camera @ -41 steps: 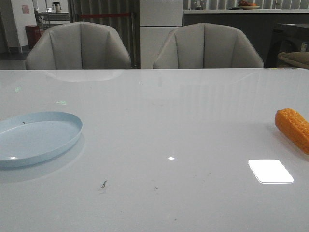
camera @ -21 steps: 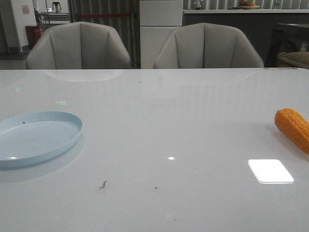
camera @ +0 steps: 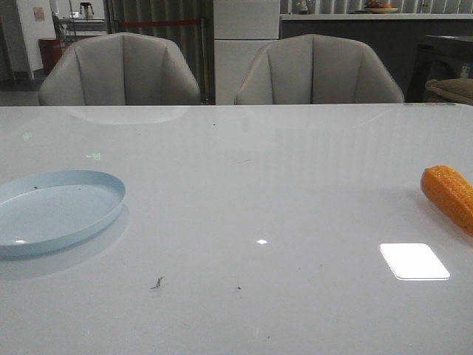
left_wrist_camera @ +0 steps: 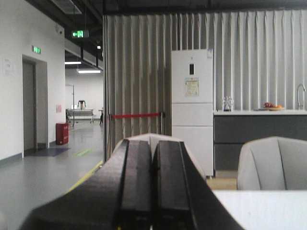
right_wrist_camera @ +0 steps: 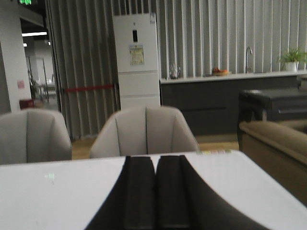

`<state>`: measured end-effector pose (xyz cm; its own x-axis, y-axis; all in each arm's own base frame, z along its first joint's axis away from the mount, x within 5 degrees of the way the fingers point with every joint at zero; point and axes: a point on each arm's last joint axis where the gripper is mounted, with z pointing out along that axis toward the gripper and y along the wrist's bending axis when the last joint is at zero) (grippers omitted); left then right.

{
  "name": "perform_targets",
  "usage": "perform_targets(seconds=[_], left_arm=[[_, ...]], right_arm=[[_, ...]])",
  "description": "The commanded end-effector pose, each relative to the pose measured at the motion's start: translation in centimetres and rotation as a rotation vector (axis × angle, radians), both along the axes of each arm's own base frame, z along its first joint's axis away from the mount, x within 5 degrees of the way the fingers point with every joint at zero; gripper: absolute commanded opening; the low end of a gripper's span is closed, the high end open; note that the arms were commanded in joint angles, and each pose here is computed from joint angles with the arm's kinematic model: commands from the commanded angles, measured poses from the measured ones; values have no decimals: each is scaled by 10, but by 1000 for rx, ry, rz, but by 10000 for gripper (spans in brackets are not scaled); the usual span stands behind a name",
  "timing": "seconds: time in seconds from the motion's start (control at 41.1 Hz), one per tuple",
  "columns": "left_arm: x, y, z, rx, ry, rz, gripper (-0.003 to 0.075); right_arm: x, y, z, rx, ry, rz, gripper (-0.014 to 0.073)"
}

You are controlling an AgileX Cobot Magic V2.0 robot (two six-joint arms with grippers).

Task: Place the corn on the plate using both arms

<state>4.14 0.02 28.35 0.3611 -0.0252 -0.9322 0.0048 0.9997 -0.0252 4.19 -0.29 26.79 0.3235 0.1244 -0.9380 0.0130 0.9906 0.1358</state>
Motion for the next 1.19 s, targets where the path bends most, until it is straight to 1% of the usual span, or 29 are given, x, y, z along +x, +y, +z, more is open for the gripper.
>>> perform_targets(seconds=[0.0, 0.073, 0.146, 0.219, 0.268, 0.317, 0.39, 0.414, 0.511, 0.56, 0.609, 0.706, 0.755, 0.877, 0.95, 1.023, 1.072, 1.096, 1.169], left_arm=[[-6, 0, 49, 24, -107, 5, 90], [-3, -1, 75, 68, -119, 17, 90], [7, -1, 100, 73, -120, 19, 90], [24, -1, 124, 69, -102, 17, 90], [36, -1, 137, 70, -90, 17, 90], [54, -1, 142, 70, -52, 16, 90], [76, 0, 138, 54, 11, 10, 90], [84, 0, 135, 46, 38, 8, 90], [114, 1, 115, -31, 210, -7, 90], [125, 1, 102, -55, 318, -11, 90], [135, 1, 92, -55, 397, -11, 90], [141, 0, 81, -56, 495, -11, 90], [145, 0, 74, -56, 548, -11, 92], [151, 0, 63, -57, 631, -11, 93], [154, 0, 58, -57, 676, -12, 113], [155, 0, 54, -57, 711, -12, 165], [156, 0, 51, -55, 735, -11, 221], [157, 0, 49, -50, 749, -10, 260], [158, 0, 44, -40, 790, -7, 387]], right_arm=[[-21, 1, 61, 1, -165, 1, 66], [-23, 1, 95, -1, -183, 4, 66], [-15, 1, 125, -1, -190, 3, 66], [7, 0, 153, 1, -164, 3, 66], [27, -1, 163, 3, -123, 2, 66], [46, -2, 166, 6, -75, 2, 66], [72, -4, 160, 10, 8, 2, 66], [84, -4, 154, 13, 59, 3, 66], [114, -5, 132, 32, 252, 14, 66], [126, -5, 120, 78, 344, 28, 66], [132, -3, 110, 128, 431, 50, 66], [136, 0, 99, 200, 535, 82, 71], [138, 1, 93, 210, 592, 91, 71], [145, 2, 79, 205, 702, 95, 76], [150, 1, 71, 170, 773, 87, 134], [154, 0, 63, 133, 830, 75, 243], [156, -1, 59, 115, 863, 69, 335], [157, -1, 58, 109, 872, 67, 385], [159, -1, 55, 108, 885, 66, 472]])
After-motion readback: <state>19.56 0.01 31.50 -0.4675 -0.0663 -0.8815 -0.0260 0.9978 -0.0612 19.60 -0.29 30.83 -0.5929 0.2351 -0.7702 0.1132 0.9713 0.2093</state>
